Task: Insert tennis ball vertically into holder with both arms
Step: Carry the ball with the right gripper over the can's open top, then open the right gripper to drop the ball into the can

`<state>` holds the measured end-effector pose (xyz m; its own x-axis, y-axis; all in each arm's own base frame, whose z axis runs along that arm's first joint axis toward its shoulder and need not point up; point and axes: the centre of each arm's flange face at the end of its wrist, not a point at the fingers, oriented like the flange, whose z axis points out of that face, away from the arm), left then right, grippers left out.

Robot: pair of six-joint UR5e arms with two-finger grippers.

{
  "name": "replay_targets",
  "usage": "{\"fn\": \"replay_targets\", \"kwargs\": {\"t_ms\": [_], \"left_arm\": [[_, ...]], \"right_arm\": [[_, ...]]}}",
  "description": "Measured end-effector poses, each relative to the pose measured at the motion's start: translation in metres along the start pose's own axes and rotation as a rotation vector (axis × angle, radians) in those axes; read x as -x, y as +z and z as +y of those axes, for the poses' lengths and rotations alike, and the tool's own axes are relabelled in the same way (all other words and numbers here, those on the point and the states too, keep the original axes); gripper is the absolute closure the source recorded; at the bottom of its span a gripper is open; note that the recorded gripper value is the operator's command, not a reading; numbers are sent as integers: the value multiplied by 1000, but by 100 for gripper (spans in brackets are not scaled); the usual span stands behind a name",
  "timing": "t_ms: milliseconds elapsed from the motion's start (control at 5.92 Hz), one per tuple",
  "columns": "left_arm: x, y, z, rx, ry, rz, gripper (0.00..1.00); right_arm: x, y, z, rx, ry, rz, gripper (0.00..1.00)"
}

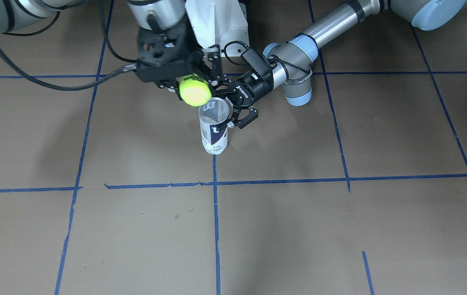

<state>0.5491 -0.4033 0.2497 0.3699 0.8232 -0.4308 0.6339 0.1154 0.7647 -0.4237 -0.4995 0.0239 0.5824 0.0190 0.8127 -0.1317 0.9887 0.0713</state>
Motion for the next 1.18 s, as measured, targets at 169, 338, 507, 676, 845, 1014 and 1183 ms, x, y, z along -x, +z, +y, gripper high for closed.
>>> {"fn": "replay_targets", "kwargs": {"t_ms": [169, 338, 507, 676, 845, 1014, 1183], "left_arm": [[-1, 0, 1, -1, -1, 0, 14], [-1, -1, 1, -1, -1, 0, 14], [-1, -1, 1, -1, -2, 0, 14], [-1, 0, 1, -1, -2, 0, 14], [-2, 0, 0, -2, -2, 0, 14], [-2, 0, 0, -2, -2, 0, 14], [-2, 0, 0, -2, -2, 0, 14]], "right_arm": [[6, 15, 5, -6, -6, 26, 62], [11, 28, 11, -8, -14, 45, 58], [14, 37, 17, -9, -22, 59, 55], [16, 43, 23, -9, -28, 67, 44], [15, 48, 26, -6, -31, 73, 35], [13, 53, 30, -3, -33, 80, 22], [12, 58, 34, -3, -36, 91, 1]]}}
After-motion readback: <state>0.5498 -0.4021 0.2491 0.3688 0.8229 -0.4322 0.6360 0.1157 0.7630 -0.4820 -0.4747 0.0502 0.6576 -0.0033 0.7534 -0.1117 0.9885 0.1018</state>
